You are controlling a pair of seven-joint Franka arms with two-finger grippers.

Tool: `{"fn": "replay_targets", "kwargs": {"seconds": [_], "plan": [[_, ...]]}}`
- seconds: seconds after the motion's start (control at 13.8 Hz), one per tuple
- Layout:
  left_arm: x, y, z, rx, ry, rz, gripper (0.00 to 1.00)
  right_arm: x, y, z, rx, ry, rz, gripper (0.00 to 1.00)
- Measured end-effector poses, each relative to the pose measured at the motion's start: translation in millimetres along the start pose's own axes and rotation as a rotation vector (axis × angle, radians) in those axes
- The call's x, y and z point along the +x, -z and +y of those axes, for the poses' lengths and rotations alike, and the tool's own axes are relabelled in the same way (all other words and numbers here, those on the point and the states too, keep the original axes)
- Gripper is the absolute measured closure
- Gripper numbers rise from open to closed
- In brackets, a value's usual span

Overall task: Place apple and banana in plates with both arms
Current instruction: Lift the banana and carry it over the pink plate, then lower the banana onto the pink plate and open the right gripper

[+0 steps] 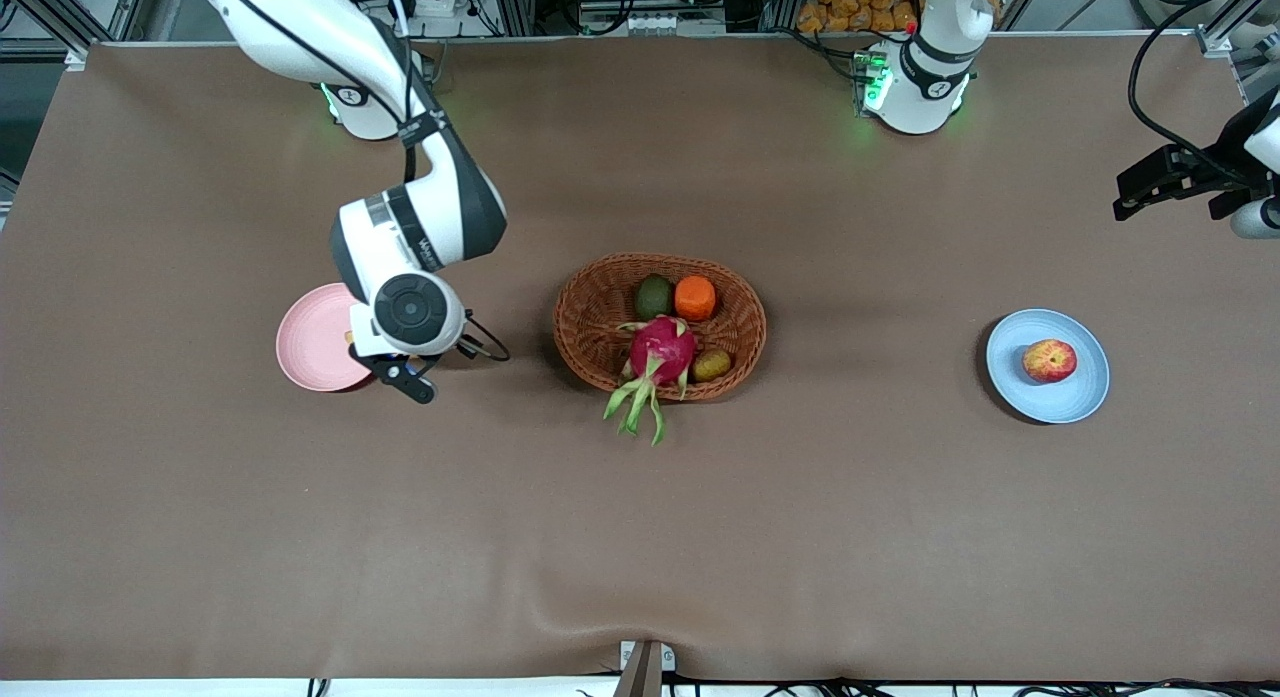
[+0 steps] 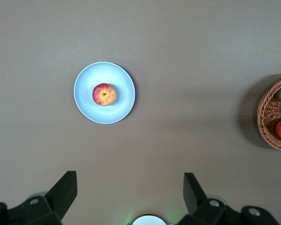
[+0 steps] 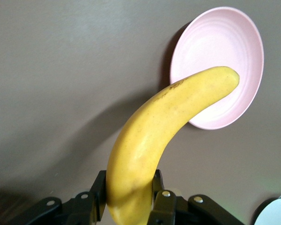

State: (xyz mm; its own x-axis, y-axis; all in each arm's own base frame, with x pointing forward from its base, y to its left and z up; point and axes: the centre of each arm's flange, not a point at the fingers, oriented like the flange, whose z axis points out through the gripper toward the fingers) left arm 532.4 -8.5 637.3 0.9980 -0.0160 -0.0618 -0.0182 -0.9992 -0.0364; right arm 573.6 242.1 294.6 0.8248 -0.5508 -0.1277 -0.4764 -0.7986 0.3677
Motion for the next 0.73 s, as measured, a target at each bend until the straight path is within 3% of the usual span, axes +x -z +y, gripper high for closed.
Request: {"fn": "replay_targets", "kwargs": {"seconds": [0.36,0.73], "plan": [[0,0,0,0.0,0.0,0.0,0.0,39,-16,47,-0.02,0.02,-0.035,0.58],[1,-1,0,0.0,0.0,-0.002,0.0,54,-47,87,0.008,0.038,-0.058,0.58]]}}
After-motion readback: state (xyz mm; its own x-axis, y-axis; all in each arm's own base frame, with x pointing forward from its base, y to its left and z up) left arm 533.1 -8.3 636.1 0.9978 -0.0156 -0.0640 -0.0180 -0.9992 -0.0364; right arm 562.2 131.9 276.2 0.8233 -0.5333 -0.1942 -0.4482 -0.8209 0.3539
